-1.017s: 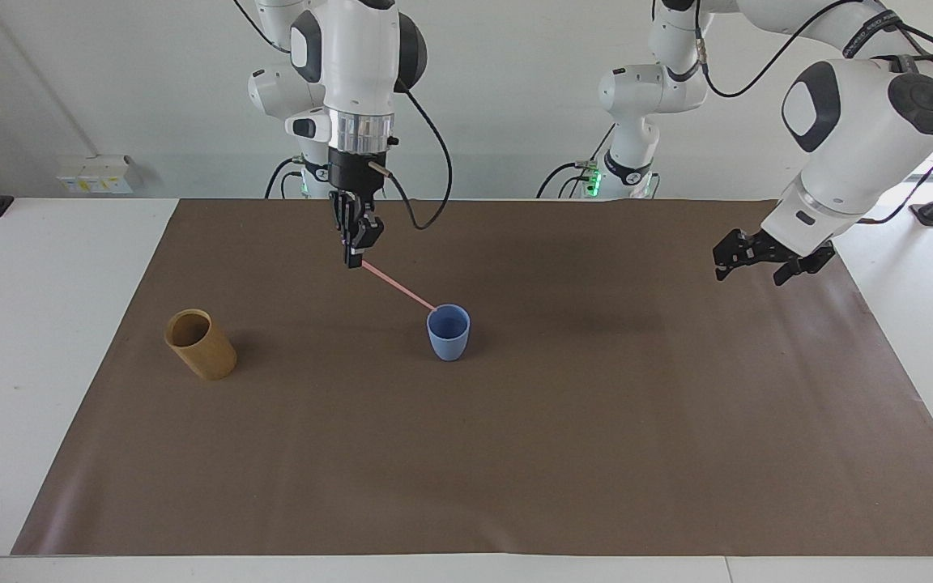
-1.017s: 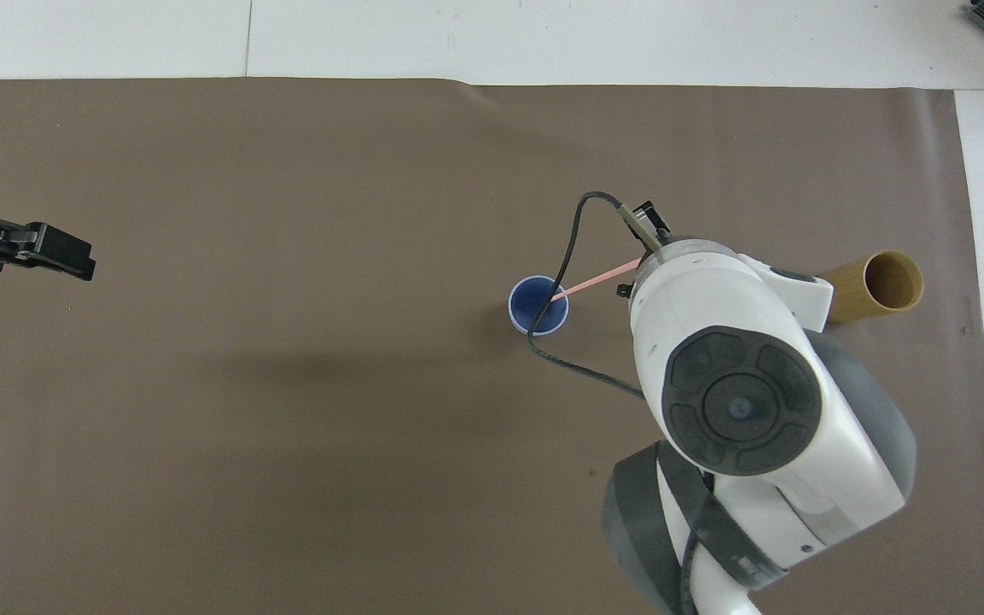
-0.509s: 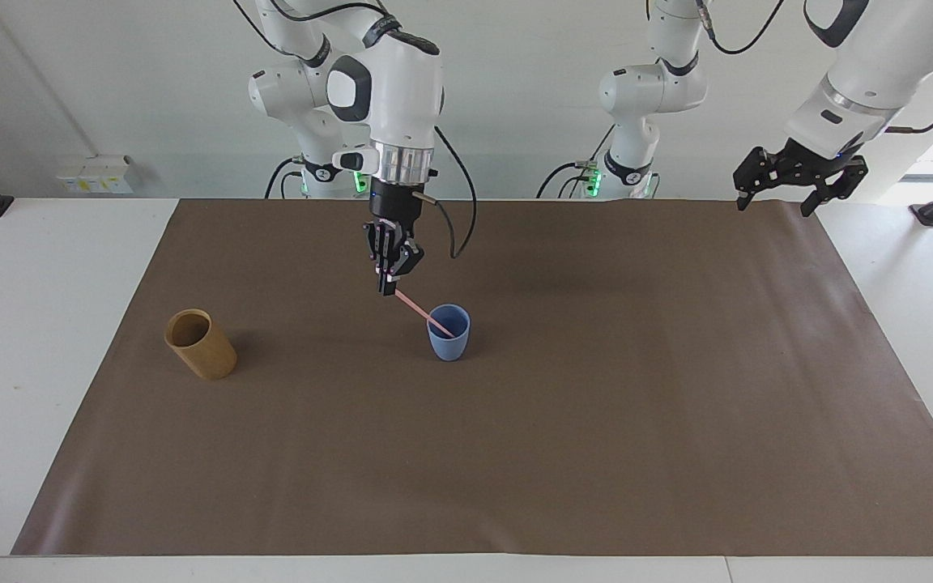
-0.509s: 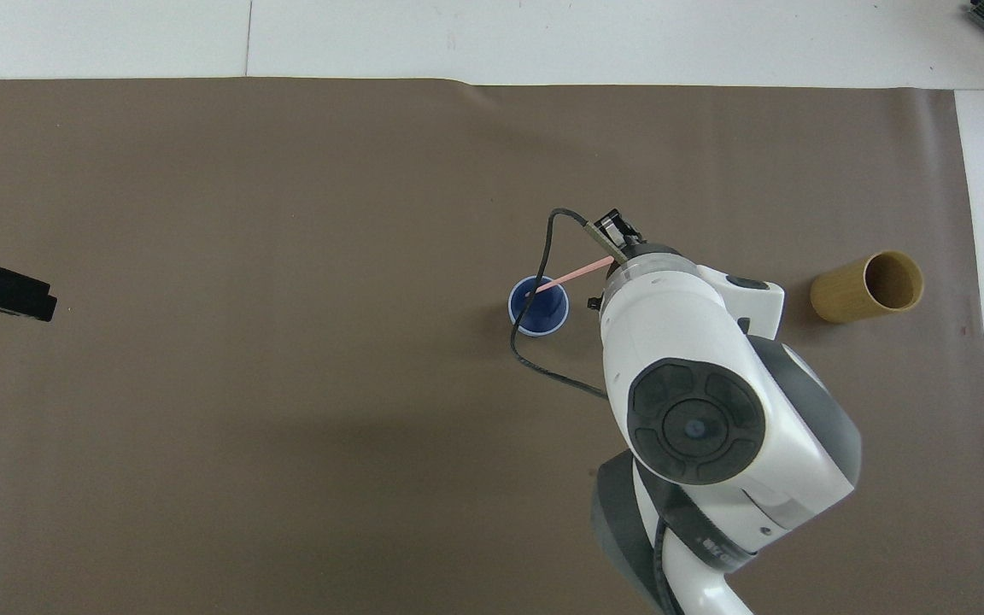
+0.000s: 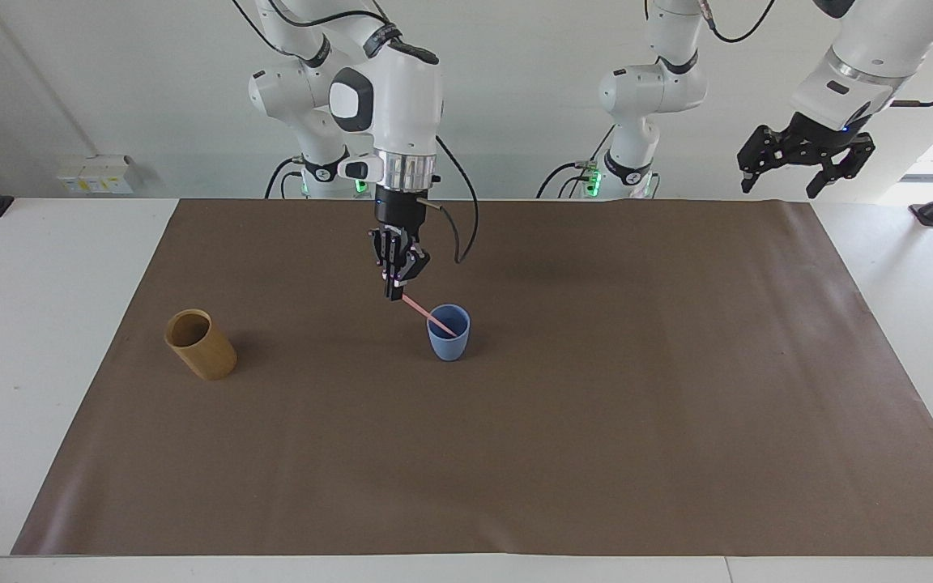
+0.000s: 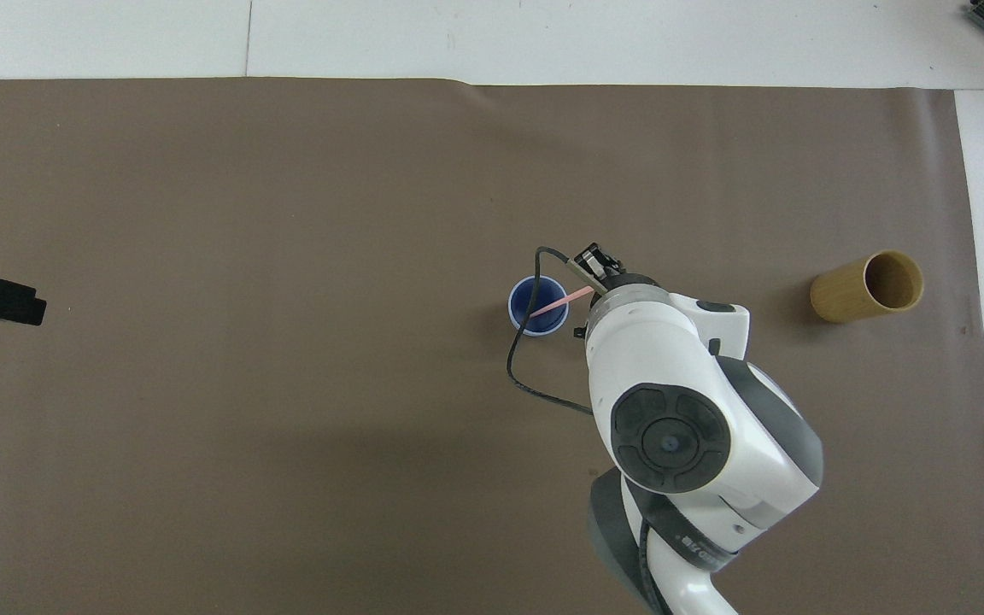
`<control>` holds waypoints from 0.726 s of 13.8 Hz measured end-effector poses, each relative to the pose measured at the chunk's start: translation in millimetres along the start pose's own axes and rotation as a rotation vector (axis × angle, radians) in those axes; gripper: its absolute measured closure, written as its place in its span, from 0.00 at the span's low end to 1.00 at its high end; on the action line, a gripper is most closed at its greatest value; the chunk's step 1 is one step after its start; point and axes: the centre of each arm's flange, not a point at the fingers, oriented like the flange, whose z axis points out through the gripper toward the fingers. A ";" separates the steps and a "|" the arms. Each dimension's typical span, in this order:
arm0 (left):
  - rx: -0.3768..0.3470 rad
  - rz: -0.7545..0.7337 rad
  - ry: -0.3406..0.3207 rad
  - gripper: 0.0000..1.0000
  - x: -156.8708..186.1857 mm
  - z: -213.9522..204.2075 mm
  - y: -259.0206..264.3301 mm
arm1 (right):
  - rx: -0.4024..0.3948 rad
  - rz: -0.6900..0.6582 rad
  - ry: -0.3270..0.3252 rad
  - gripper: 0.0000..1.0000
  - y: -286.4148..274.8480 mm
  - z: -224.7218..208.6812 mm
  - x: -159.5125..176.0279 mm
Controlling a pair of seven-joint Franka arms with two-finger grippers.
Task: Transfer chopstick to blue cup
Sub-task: 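Lower the pink stick into the blue cup with the right gripper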
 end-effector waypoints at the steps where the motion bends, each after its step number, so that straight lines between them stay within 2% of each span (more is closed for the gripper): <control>1: -0.011 0.001 0.003 0.00 0.6 0.5 1.2 | -0.003 -0.020 -0.001 0.90 0.7 1.4 -2.1; 3: -0.014 0.001 0.004 0.00 0.7 0.6 1.5 | -0.003 -0.048 -0.001 0.72 0.7 1.8 -2.4; 7: -0.015 0.000 0.004 0.00 0.6 0.7 0.6 | 0.010 -0.065 0.003 0.25 -2.6 -1.7 0.6; 8: -0.015 -0.005 0.004 0.00 0.2 0.7 -2.0 | 0.015 -0.091 0.007 0.10 -4.0 -3.5 4.9; 9: -0.015 -0.011 0.004 0.00 -0.2 0.6 -4.8 | 0.018 -0.129 0.014 0.00 -4.6 -4.7 12.6; 10: -0.015 -0.014 0.004 0.00 -0.5 0.6 -6.5 | 0.018 -0.173 0.021 0.00 -4.0 -5.5 21.9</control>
